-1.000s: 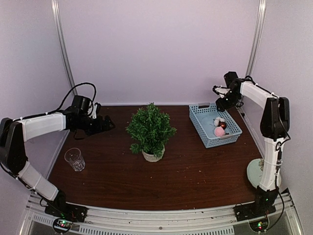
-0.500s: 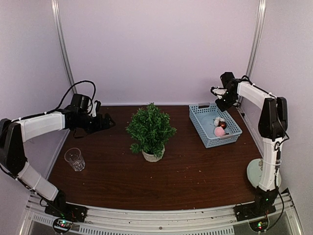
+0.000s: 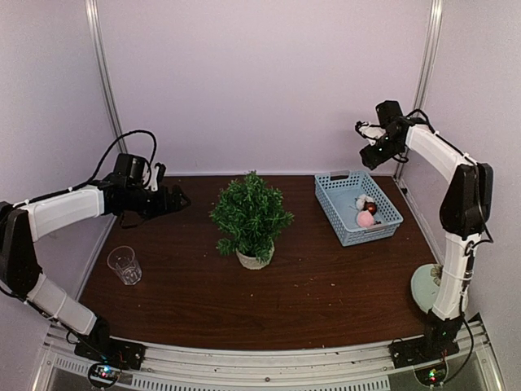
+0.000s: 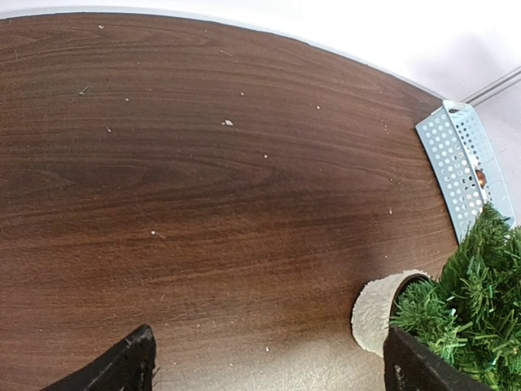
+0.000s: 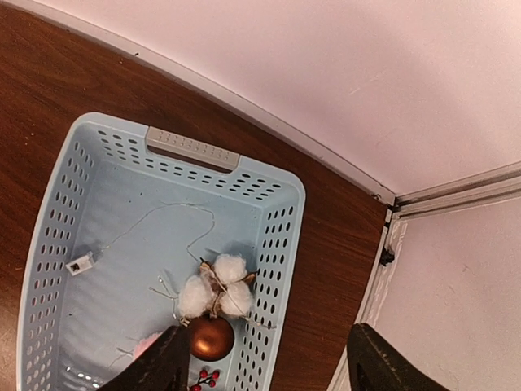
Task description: Decorate the small christmas tree
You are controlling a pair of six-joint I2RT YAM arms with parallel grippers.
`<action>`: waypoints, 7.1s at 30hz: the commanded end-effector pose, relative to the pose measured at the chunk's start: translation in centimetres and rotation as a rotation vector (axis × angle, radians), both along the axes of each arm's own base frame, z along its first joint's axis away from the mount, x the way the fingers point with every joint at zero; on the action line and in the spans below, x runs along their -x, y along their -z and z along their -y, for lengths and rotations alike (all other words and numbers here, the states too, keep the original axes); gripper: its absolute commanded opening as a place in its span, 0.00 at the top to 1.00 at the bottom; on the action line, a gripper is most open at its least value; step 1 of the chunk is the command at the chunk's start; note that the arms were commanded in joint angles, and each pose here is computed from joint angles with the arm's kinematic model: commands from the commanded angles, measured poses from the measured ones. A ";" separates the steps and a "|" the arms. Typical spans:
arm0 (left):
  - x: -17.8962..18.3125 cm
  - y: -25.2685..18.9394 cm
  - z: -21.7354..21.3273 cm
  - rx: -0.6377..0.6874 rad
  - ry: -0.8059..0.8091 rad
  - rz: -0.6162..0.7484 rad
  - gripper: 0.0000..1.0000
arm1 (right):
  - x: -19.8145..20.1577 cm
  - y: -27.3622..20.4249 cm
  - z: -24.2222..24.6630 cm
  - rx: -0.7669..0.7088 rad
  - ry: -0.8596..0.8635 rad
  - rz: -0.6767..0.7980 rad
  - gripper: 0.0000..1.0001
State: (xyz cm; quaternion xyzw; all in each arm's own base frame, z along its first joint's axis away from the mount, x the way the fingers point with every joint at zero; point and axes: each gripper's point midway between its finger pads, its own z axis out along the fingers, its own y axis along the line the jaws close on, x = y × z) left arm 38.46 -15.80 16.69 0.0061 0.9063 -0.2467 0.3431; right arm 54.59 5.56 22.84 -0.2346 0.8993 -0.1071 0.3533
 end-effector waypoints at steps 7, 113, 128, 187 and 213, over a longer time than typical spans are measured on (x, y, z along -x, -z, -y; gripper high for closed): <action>0.0 -1.8 0.1 0.038 0.008 0.040 0.02 | -2.0 7.1 0.0 0.136 -0.049 -0.121 0.32; 18.1 -14.7 35.2 -0.348 1.013 1.267 0.39 | 23.9 -25.7 -15.9 -0.509 -0.141 0.568 1.00; 15.6 -13.8 37.6 -0.553 1.053 1.292 0.78 | 24.2 -25.3 -16.1 -0.551 -0.138 0.552 1.00; 20.2 -17.5 23.2 0.084 0.621 0.849 1.00 | 35.9 -6.6 -28.1 -0.868 -0.848 -0.257 0.43; 23.6 -17.1 19.8 0.005 0.786 0.741 0.53 | 36.8 -7.1 -29.9 -0.544 -0.959 -0.152 1.00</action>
